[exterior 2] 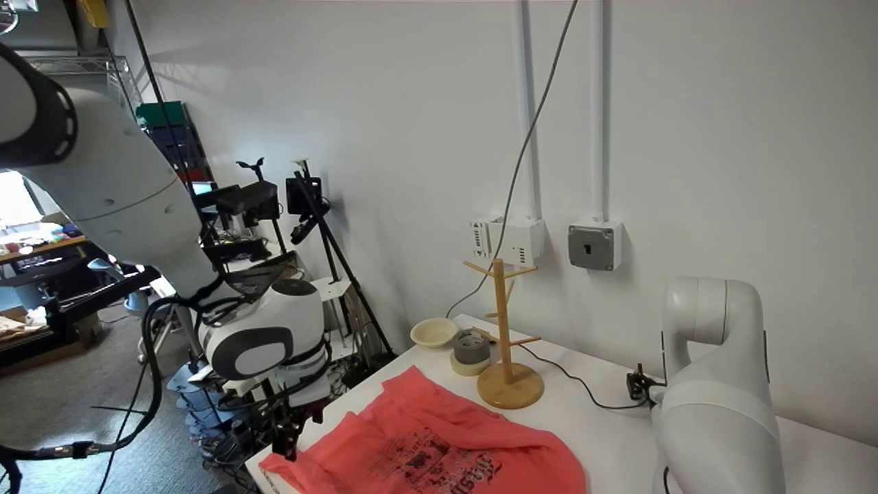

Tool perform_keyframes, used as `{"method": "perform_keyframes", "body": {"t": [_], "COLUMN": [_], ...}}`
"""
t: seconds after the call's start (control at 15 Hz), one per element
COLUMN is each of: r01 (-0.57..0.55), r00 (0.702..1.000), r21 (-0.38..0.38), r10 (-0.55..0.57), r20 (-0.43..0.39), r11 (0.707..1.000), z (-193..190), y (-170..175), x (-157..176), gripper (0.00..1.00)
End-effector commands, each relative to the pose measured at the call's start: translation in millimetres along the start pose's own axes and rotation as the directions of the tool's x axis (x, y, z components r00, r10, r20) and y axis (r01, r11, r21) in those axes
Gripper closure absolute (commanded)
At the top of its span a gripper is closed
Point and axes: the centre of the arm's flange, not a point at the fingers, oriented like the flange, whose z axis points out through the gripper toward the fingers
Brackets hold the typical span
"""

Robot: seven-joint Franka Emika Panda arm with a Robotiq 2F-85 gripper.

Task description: Fold the pink object from the left end

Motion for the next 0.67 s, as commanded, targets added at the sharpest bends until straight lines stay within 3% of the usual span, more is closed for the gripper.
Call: {"method": "perform_keyframes", "body": {"t": [0.0, 0.6], "r01": [0.002, -0.029], "r00": [1.000, 0.999], "r21": [0.000, 0.026], "r10": [-0.002, 0.028], "r20": [0.006, 0.024], "r11": [1.000, 0.999], "z": [8.2, 29.6], "y": [-0.9, -6.9], "x": [-4.3, -15.8], "gripper": [0.00, 0.00]}}
